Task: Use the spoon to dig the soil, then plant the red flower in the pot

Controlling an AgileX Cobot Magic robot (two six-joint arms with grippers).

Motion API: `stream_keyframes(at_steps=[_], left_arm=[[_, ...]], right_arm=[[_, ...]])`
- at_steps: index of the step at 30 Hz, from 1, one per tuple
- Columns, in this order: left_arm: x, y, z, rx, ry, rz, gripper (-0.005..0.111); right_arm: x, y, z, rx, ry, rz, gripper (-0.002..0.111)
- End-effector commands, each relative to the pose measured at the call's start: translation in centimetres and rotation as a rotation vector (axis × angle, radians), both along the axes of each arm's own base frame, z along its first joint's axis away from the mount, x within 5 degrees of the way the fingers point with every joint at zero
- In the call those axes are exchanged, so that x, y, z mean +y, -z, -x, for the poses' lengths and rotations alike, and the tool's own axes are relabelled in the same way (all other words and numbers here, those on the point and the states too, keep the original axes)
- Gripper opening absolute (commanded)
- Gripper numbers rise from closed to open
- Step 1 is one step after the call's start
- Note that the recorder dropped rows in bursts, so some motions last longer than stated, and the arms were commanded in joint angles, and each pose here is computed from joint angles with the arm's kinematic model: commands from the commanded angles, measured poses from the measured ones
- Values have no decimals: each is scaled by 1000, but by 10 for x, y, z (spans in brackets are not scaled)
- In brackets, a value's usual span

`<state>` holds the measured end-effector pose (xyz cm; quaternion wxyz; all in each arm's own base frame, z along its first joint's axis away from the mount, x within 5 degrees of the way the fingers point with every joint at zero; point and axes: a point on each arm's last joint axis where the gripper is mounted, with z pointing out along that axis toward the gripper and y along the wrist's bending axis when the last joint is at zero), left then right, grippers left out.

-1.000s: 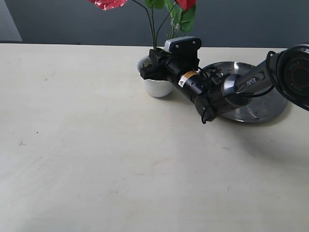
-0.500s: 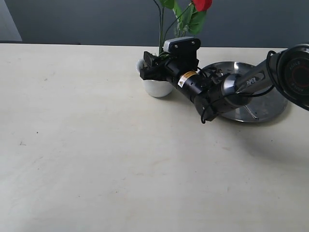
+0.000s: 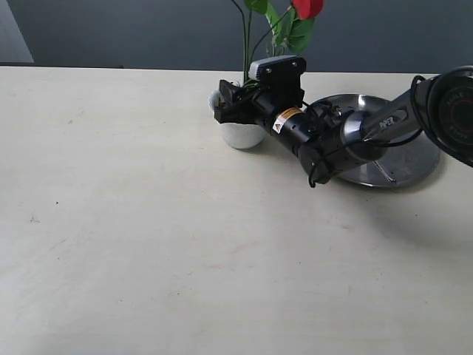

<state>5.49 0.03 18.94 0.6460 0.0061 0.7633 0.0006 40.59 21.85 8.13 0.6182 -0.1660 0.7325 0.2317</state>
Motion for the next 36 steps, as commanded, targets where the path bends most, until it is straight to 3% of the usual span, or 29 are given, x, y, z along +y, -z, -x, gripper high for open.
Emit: stream_keyframes(at_steps=[1, 8, 22, 36], left_arm=[[0, -1, 0, -7, 7, 3, 2], [-1, -1, 0, -7, 19, 3, 2], [-3, -1, 0, -7, 49, 4, 2], [-3, -1, 0, -7, 49, 4, 2]], right_arm=[[-4, 35, 16, 220, -37, 180, 54], [-5, 22, 16, 241, -46, 270, 54], [-14, 25, 29, 255, -43, 315, 54], [-14, 2, 30, 106, -33, 234, 50]])
